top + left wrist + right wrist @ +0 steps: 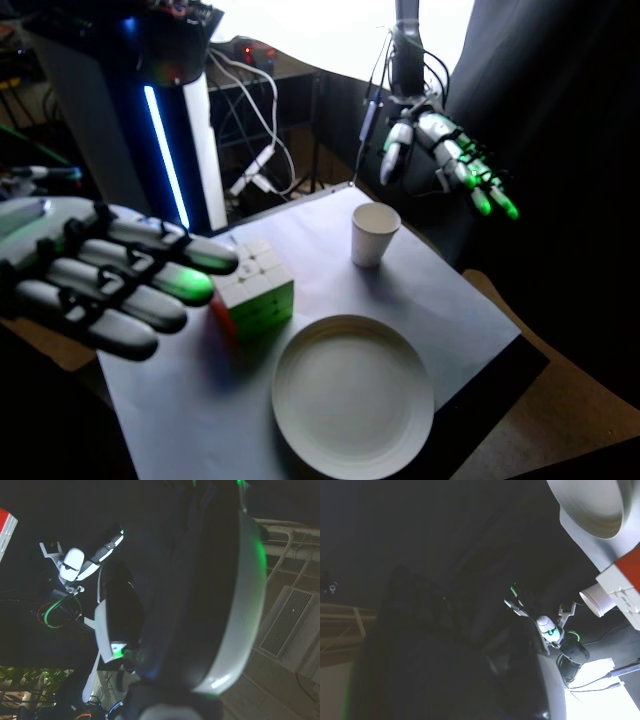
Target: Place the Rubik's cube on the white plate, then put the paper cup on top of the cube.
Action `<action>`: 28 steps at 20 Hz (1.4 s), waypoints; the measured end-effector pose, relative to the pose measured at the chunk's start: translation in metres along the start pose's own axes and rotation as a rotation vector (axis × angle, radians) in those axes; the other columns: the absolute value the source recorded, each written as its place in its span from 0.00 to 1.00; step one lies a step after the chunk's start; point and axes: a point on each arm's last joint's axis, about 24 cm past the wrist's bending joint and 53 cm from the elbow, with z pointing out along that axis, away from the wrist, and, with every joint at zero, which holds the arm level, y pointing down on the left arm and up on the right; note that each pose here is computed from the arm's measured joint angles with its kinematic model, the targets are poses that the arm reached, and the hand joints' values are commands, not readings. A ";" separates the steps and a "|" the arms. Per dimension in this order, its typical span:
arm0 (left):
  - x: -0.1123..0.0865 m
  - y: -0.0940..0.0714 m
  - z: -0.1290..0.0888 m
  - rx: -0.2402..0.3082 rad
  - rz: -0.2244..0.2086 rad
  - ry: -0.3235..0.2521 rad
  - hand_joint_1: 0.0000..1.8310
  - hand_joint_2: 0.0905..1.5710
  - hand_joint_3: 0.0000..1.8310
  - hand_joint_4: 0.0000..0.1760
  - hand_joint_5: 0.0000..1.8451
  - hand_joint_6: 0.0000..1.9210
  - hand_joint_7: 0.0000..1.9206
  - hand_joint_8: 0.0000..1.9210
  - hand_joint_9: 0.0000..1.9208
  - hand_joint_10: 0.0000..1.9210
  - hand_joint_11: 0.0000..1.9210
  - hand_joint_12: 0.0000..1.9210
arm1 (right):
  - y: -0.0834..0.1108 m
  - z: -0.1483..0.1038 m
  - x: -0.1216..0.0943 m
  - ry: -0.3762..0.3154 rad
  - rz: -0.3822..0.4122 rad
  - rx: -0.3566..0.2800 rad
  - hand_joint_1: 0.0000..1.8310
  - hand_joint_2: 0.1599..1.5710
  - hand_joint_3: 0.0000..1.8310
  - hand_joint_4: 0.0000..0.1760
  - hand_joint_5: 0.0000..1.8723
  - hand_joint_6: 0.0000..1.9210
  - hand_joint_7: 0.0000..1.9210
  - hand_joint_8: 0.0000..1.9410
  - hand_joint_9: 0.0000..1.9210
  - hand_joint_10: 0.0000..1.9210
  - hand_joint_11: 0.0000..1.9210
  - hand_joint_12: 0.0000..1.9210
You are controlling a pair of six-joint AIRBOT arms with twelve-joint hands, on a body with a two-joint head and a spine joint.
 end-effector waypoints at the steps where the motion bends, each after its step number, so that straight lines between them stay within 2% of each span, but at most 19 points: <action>1: 0.000 0.000 0.000 -0.002 -0.002 -0.001 0.11 0.86 0.00 0.37 0.00 0.00 0.00 0.00 0.00 0.00 0.00 0.11 | 0.000 0.000 0.000 0.001 0.000 0.001 0.14 0.85 0.00 0.00 0.00 0.00 0.00 0.00 0.01 0.06 0.00 0.69; 3: 0.001 0.002 0.001 -0.007 -0.012 -0.005 0.13 0.86 0.00 0.36 0.00 0.00 0.00 0.00 0.00 0.00 0.00 0.06 | 0.000 0.000 0.000 0.000 0.000 0.002 0.18 0.84 0.00 0.00 0.00 0.00 0.00 0.00 0.01 0.04 0.00 0.65; 5: 0.004 0.000 0.001 -0.002 -0.010 0.002 0.13 0.86 0.00 0.42 0.00 0.00 0.00 0.00 0.00 0.00 0.00 0.05 | 0.000 0.000 0.000 0.001 0.000 0.001 0.17 0.82 0.00 0.05 0.00 0.00 0.00 0.00 0.00 0.04 0.00 0.72; 6: 0.004 0.000 0.001 -0.001 -0.011 0.001 0.13 0.85 0.00 0.41 0.00 0.00 0.00 0.00 0.00 0.00 0.00 0.06 | -0.001 -0.001 0.001 0.004 -0.001 0.003 0.18 0.83 0.00 0.00 0.00 0.00 0.00 0.00 0.00 0.04 0.00 0.75; 8: 0.004 0.001 0.001 -0.002 -0.010 0.000 0.12 0.85 0.00 0.39 0.00 0.00 0.00 0.00 0.00 0.00 0.00 0.11 | -0.001 -0.002 0.003 0.012 -0.001 0.001 0.18 0.80 0.00 0.00 0.00 0.00 0.00 0.00 0.00 0.06 0.00 0.65; 9: 0.003 0.001 0.001 -0.005 -0.013 -0.003 0.11 0.85 0.00 0.50 0.00 0.00 0.00 0.00 0.00 0.00 0.00 0.07 | 0.001 -0.002 0.005 0.019 0.039 -0.007 0.17 0.76 0.00 0.21 0.00 0.00 0.00 0.00 0.00 0.05 0.00 0.62; 11: 0.002 0.002 0.001 -0.007 -0.014 -0.006 0.11 0.85 0.00 0.52 0.00 0.00 0.00 0.00 0.00 0.00 0.00 0.07 | 0.008 -0.005 0.010 0.041 0.095 -0.041 0.19 0.73 0.00 0.00 0.00 0.00 0.00 0.00 0.00 0.05 0.00 0.52; 12: 0.001 0.003 0.001 -0.012 -0.017 -0.009 0.12 0.85 0.00 0.41 0.00 0.00 0.00 0.00 0.00 0.00 0.00 0.09 | 0.012 -0.008 0.017 0.070 0.119 -0.062 0.23 0.71 0.00 0.00 0.00 0.00 0.00 0.00 0.01 0.03 0.00 0.42; 13: 0.000 0.003 0.001 -0.012 -0.015 -0.011 0.11 0.85 0.00 0.42 0.00 0.00 0.00 0.00 0.00 0.00 0.00 0.10 | 0.015 -0.011 0.022 0.090 0.139 -0.072 0.23 0.69 0.00 0.00 0.00 0.00 0.00 0.00 0.01 0.03 0.00 0.44; 14: -0.001 0.005 0.001 -0.018 -0.019 -0.017 0.12 0.84 0.00 0.50 0.00 0.00 0.00 0.00 0.00 0.00 0.00 0.09 | 0.019 -0.014 0.030 0.119 0.136 -0.085 0.20 0.64 0.00 0.02 0.00 0.00 0.00 0.00 0.05 0.05 0.00 0.54; 16: -0.002 0.007 0.001 -0.022 -0.016 -0.019 0.13 0.84 0.00 0.57 0.00 0.00 0.00 0.00 0.00 0.00 0.00 0.05 | 0.029 -0.019 0.040 0.147 0.162 -0.100 0.21 0.66 0.00 0.00 0.00 0.00 0.00 0.00 0.06 0.05 0.00 0.59; 17: -0.003 0.007 0.001 -0.023 -0.015 -0.018 0.13 0.85 0.00 0.39 0.00 0.00 0.00 0.00 0.00 0.00 0.00 0.07 | 0.036 -0.025 0.048 0.182 0.199 -0.129 0.27 0.66 0.00 0.01 0.00 0.00 0.00 0.00 0.03 0.05 0.00 0.71; 18: -0.002 0.007 0.001 -0.020 -0.013 -0.016 0.13 0.85 0.00 0.38 0.00 0.00 0.00 0.00 0.00 0.00 0.00 0.07 | 0.041 -0.032 0.057 0.222 0.236 -0.150 0.28 0.65 0.00 0.11 0.00 0.00 0.00 0.00 0.02 0.05 0.00 0.73; 19: -0.002 0.007 0.001 -0.021 -0.013 -0.015 0.14 0.85 0.00 0.44 0.00 0.00 0.00 0.00 0.00 0.00 0.00 0.07 | 0.042 -0.035 0.063 0.242 0.245 -0.152 0.29 0.64 0.00 0.00 0.00 0.00 0.00 0.00 0.03 0.05 0.00 0.71; 20: -0.002 0.008 0.001 -0.024 -0.014 -0.015 0.14 0.84 0.00 0.52 0.01 0.00 0.00 0.00 0.00 0.00 0.00 0.08 | 0.039 -0.039 0.072 0.265 0.255 -0.138 0.29 0.65 0.00 0.00 0.00 0.00 0.00 0.00 0.02 0.05 0.00 0.66; 23: -0.002 0.008 0.001 -0.024 -0.015 -0.015 0.14 0.85 0.00 0.35 0.01 0.00 0.00 0.00 0.00 0.00 0.00 0.12 | 0.034 -0.038 0.090 0.289 0.286 -0.112 0.35 0.61 0.00 0.00 0.00 0.00 0.00 0.00 0.02 0.03 0.00 0.48; 24: -0.002 0.008 0.001 -0.026 -0.015 -0.015 0.13 0.85 0.00 0.34 0.01 0.00 0.00 0.00 0.00 0.00 0.00 0.12 | 0.032 -0.037 0.100 0.305 0.290 -0.108 0.36 0.61 0.00 0.00 0.00 0.00 0.00 0.00 0.01 0.02 0.00 0.36; 26: -0.002 0.009 0.001 -0.030 -0.019 -0.018 0.14 0.85 0.00 0.37 0.01 0.00 0.00 0.00 0.00 0.00 0.00 0.07 | 0.027 -0.035 0.121 0.353 0.301 -0.080 0.37 0.60 0.00 0.00 0.00 0.00 0.00 0.00 0.00 0.00 0.00 0.16; 28: -0.002 0.009 0.001 -0.029 -0.020 -0.018 0.13 0.85 0.00 0.42 0.01 0.00 0.00 0.00 0.00 0.00 0.00 0.07 | 0.027 -0.029 0.134 0.374 0.305 -0.074 0.38 0.60 0.00 0.00 0.00 0.00 0.00 0.00 0.00 0.00 0.00 0.16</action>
